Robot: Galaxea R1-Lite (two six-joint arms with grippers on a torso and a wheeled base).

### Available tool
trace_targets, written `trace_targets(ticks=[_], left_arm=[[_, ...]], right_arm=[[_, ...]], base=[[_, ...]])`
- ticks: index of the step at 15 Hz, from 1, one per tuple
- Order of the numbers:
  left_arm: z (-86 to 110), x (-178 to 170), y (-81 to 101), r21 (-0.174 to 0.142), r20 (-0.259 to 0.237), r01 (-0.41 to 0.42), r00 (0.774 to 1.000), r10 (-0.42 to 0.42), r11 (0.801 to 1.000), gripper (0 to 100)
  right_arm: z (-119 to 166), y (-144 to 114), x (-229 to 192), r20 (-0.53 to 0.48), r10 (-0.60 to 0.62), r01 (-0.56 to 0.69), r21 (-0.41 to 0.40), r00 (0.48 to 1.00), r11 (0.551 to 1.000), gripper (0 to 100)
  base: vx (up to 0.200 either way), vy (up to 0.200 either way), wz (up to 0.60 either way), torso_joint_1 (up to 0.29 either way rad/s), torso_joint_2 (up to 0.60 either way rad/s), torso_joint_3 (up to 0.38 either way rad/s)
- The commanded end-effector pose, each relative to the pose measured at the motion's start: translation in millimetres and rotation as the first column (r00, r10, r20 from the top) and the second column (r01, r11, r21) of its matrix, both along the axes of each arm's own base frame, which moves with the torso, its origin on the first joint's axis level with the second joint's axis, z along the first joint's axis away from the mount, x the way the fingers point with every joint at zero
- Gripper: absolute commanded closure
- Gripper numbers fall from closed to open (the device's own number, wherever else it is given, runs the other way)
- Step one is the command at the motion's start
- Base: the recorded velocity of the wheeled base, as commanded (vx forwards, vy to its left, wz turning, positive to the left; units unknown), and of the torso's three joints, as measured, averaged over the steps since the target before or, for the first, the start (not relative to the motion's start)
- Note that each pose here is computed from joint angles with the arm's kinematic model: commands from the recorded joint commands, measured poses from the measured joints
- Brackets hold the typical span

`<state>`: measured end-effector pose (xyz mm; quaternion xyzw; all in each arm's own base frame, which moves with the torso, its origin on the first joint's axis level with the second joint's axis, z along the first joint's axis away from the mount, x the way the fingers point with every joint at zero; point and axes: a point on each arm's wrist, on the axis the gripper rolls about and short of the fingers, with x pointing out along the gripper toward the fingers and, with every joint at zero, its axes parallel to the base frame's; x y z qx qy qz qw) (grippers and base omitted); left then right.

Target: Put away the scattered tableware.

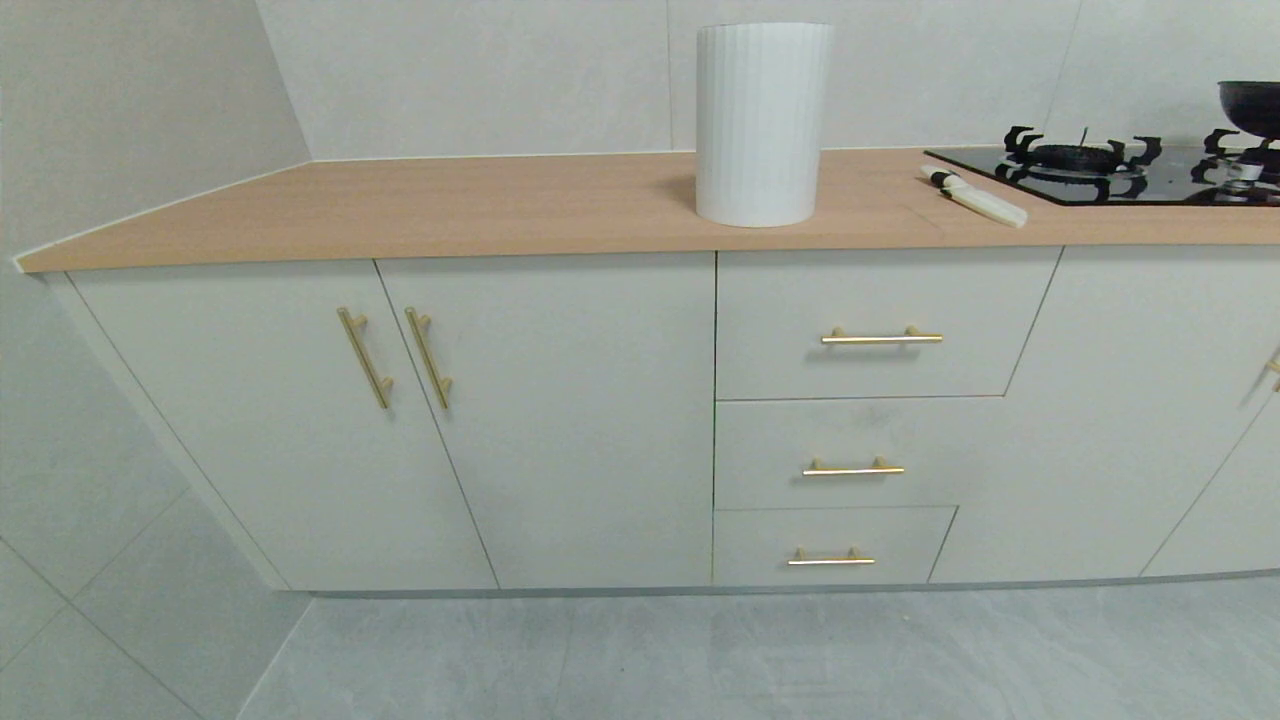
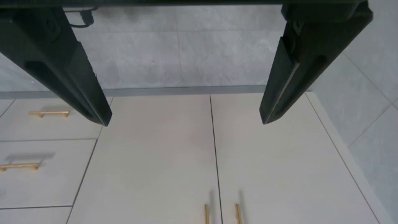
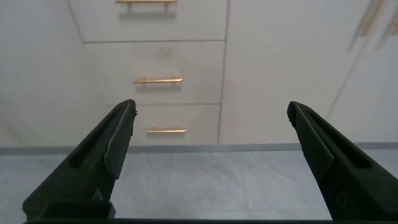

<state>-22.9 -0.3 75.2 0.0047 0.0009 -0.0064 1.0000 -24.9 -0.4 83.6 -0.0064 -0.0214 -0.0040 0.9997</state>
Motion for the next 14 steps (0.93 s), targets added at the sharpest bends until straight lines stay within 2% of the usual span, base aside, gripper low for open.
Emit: trace_targets(ticks=[1, 14], left_arm=[[0.0, 0.1, 0.0, 0.0, -0.001, 0.001, 1.0, -0.001, 1.0, 0], [0.0, 0.1, 0.0, 0.003, -0.001, 0.0, 1.0, 0.0, 1.0, 0]], right_arm=[[-8.6, 0.1, 2.1, -0.047, 0.008, -0.008, -0.001, 0.999, 1.0, 0], [-8.0, 0.2, 2.1, -0.041, 0.009, -0.009, -0.001, 0.999, 1.0, 0]], base=[[0.0, 0.0, 0.0, 0.0, 0.0, 0.0], [0.0, 0.0, 0.0, 0.0, 0.0, 0.0]])
